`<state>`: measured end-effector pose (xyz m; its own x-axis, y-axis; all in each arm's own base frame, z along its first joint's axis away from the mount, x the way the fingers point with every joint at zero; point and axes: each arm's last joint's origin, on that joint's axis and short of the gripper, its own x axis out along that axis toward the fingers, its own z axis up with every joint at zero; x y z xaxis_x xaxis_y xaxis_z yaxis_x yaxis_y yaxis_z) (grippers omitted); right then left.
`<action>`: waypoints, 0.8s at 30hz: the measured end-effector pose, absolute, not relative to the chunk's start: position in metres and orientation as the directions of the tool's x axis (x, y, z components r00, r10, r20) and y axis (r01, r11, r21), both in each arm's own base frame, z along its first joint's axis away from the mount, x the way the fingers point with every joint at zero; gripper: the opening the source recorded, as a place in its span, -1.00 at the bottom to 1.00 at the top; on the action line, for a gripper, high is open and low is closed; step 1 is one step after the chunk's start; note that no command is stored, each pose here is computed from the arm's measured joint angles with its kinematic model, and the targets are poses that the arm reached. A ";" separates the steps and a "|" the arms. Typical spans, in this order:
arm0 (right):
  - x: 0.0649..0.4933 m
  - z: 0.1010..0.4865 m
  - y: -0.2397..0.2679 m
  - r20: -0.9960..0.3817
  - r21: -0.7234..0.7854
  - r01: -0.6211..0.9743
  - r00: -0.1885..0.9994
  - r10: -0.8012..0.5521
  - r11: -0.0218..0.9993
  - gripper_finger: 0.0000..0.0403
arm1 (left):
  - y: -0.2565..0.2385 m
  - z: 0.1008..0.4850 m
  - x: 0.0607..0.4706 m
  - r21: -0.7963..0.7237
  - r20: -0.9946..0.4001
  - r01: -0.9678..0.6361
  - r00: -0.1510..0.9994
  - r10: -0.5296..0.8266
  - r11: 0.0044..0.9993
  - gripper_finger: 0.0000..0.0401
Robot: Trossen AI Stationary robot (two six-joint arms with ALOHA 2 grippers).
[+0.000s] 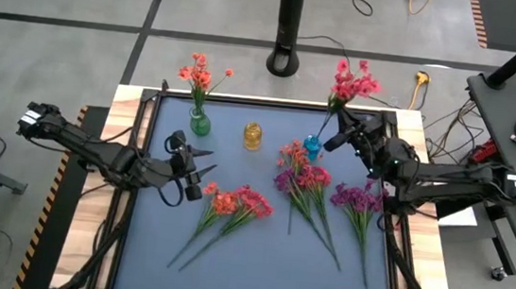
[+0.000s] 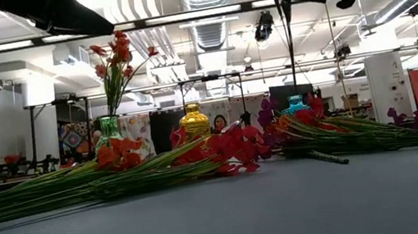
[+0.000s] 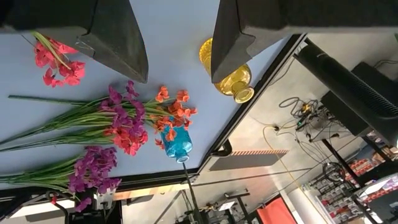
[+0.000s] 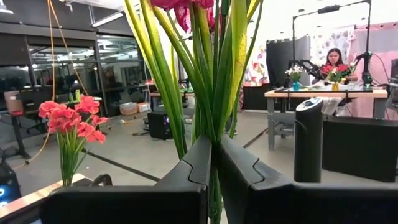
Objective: Sort flowers into vase by color
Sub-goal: Put the top left pink flowers into the blue vase
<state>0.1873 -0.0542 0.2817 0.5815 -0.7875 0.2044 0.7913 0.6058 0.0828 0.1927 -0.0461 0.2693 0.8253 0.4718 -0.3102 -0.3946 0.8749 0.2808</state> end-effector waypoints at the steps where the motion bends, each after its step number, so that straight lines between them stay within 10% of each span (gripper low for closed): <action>1: 0.188 0.281 -0.054 0.201 0.081 0.791 0.583 -0.788 0.606 -0.94 | -0.046 0.269 0.193 0.281 -0.310 -0.395 0.825 0.472 0.875 -0.21; 24: 0.205 0.260 -0.059 0.116 0.058 0.799 0.590 -0.799 0.598 -0.77 | -0.046 0.269 0.193 0.282 -0.311 -0.395 0.824 0.473 0.874 -0.21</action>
<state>0.2053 -0.0594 0.2597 0.5898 -0.7992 0.1161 0.7992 0.5982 0.0579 0.1927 -0.0460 0.2692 0.8244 0.4727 -0.3113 -0.3948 0.8744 0.2821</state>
